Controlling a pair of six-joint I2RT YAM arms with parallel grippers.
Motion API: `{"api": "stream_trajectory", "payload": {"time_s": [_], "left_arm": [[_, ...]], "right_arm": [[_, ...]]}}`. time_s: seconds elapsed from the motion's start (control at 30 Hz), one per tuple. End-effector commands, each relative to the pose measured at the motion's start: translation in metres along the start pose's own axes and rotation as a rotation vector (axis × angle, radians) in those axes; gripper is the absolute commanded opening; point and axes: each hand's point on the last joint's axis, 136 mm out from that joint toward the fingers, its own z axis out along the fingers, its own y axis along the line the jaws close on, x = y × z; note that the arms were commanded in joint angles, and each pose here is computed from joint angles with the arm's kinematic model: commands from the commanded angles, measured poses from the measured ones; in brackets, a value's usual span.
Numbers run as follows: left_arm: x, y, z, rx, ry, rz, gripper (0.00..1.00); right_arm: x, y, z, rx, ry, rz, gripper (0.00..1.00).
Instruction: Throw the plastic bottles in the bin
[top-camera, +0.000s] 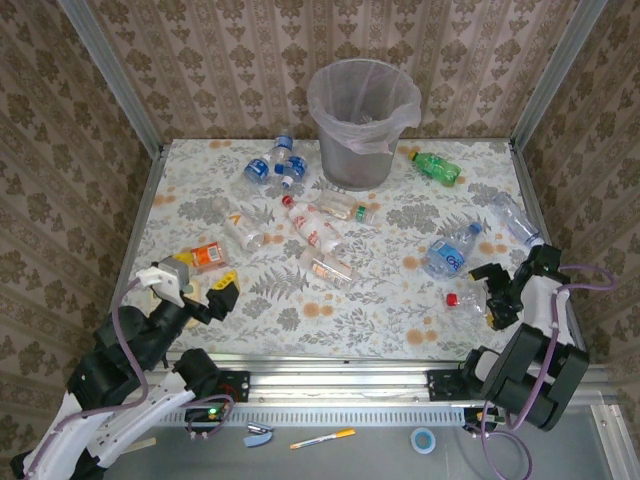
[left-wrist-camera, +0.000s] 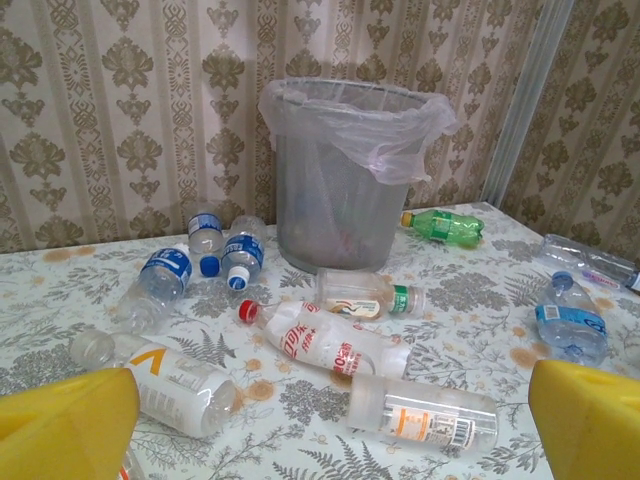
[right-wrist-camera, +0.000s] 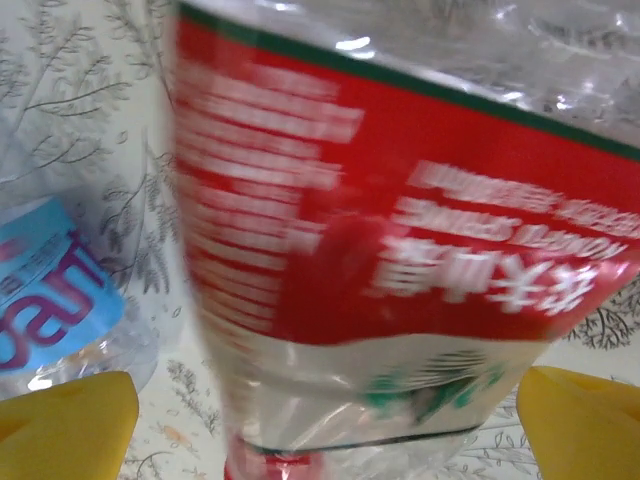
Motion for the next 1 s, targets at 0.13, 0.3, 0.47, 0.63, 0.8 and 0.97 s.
{"api": "stream_trajectory", "payload": {"time_s": [0.13,0.3,0.47,0.63,0.8,0.97], "left_arm": [[-0.008,0.005,-0.007,-0.018,-0.027,-0.031,1.0],[-0.008,0.005,-0.006,-0.02,-0.022,-0.029,1.0],[-0.007,0.002,-0.003,-0.012,-0.004,-0.019,1.0],[0.003,-0.013,0.015,0.039,0.052,-0.018,1.0],[0.013,-0.054,0.049,0.2,0.106,-0.052,1.0],[0.014,-0.09,0.078,0.328,0.112,-0.066,1.0]], "right_arm": [[-0.019,0.001,0.017,-0.025,-0.034,0.044,0.93],[-0.023,0.0,0.023,-0.019,-0.038,0.034,0.85],[-0.021,0.004,0.02,-0.047,-0.041,0.014,0.73],[-0.021,0.015,0.004,-0.088,-0.073,-0.068,0.63],[-0.017,0.023,-0.027,-0.112,-0.14,-0.136,0.61],[-0.004,0.046,-0.055,-0.267,-0.19,-0.157,0.6]]}}
